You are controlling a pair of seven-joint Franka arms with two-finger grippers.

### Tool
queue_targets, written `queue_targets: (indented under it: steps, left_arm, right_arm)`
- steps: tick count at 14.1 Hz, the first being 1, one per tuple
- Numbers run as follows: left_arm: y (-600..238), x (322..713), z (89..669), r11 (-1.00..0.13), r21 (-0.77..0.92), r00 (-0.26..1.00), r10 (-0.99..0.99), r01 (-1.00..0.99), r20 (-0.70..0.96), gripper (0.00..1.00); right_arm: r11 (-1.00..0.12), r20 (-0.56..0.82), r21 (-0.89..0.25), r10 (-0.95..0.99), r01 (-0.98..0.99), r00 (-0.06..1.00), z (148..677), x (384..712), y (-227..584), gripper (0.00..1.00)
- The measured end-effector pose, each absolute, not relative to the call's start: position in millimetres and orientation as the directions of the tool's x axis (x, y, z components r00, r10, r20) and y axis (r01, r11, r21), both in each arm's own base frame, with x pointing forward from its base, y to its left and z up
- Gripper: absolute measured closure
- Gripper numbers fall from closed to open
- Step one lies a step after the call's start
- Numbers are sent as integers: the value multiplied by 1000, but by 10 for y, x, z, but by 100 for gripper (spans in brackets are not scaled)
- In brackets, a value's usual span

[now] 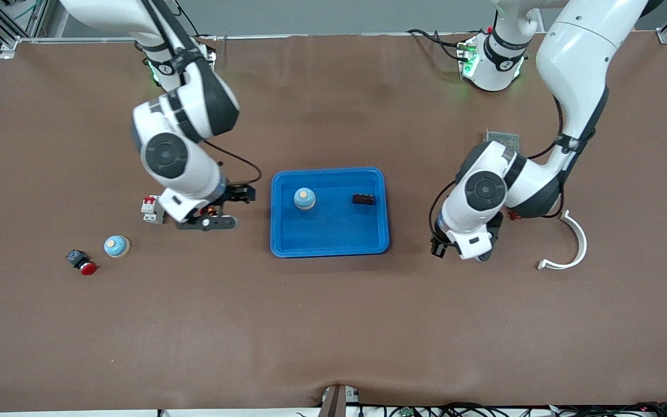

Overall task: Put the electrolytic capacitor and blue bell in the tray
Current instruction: 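Reach the right gripper to the second bell while the left gripper lifts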

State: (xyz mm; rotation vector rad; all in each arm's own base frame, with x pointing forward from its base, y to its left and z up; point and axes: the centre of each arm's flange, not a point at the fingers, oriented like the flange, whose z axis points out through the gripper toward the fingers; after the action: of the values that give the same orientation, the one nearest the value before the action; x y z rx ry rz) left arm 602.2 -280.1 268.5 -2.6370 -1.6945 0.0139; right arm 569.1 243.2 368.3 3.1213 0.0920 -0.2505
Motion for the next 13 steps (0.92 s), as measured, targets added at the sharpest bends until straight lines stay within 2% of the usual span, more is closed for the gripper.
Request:
queue_targets:
  steps: [5,13]
  left_arm:
    - [-3368,5909,2620,-339,-2,338,941,941,-26,66]
    - [-4131,5561,2504,-237,-8,236,971,972,-47,66]
  right_arm:
    - [-978,-155,-34,209,207,966,3722,6003,1380,0]
    - [-927,-101,-40,375,373,921,3495,6237,76,0]
